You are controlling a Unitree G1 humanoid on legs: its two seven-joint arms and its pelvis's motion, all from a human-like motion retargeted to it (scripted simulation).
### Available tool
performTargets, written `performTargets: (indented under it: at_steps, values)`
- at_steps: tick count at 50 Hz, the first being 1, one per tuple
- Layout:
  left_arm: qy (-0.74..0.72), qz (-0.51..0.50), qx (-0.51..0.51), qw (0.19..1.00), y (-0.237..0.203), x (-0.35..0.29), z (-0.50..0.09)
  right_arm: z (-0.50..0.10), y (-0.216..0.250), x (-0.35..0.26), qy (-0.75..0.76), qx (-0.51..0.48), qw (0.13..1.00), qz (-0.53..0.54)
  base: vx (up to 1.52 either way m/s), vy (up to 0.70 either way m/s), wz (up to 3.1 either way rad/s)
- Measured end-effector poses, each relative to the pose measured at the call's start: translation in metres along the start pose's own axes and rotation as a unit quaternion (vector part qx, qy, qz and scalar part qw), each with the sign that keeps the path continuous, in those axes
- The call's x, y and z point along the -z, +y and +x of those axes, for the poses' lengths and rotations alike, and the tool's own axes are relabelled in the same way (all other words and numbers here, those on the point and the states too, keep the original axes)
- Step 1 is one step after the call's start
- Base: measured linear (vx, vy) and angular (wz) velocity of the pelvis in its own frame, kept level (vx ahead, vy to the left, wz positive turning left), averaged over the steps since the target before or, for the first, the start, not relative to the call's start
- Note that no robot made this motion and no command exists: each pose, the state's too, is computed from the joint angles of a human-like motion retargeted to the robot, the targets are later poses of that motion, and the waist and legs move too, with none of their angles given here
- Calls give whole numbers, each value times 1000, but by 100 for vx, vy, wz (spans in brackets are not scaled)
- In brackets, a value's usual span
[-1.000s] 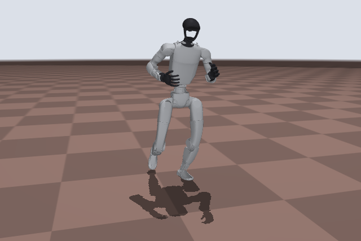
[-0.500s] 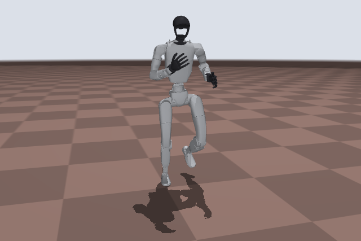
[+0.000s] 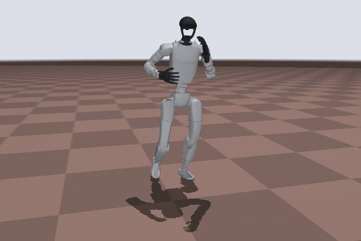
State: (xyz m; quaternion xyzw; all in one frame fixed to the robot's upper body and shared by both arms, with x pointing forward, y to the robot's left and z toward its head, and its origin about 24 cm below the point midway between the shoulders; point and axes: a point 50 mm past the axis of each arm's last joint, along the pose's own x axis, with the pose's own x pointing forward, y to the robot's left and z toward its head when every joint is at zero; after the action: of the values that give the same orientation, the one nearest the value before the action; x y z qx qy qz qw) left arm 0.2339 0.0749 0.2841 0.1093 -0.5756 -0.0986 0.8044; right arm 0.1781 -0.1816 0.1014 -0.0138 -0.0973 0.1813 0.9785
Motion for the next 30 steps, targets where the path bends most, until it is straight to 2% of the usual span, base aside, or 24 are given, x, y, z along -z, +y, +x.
performTargets:
  at_steps: [5, 8, 11, 15, 18, 21, 23, 26, 30]
  values:
    - [-113, -2, 37, 993, -5, -33, 40, -17, -40, -12, 103, -74, 982, -143, 98, -27, 69]
    - [-96, 5, 75, 993, -4, -26, 48, -27, -68, -7, 174, -52, 967, -180, 105, -41, 9]
    - [-51, 6, 66, 997, -1, -7, 39, -34, -75, 6, 185, -4, 969, -161, 105, -40, -59]
    - [88, 53, -42, 994, 28, 29, -30, 5, -44, 6, 69, 8, 988, -141, 98, -28, -84]
    - [239, 28, -118, 963, 54, 35, -112, 39, -9, -29, -86, 15, 993, -81, 96, -20, -83]
    - [359, 15, -95, 929, 72, 18, -176, 46, 20, -61, -206, 10, 972, 110, 97, -13, -109]
    - [418, 36, -46, 906, 86, 2, -203, 48, 33, -77, -260, -15, 947, 190, 99, -1, -102]
    - [493, 64, 19, 868, 108, -20, -230, 55, 48, -99, -311, -77, 928, 191, 100, 10, -72]
    - [546, 69, 16, 835, 128, -39, -246, 65, 59, -109, -316, -161, 920, 164, 101, 19, -34]
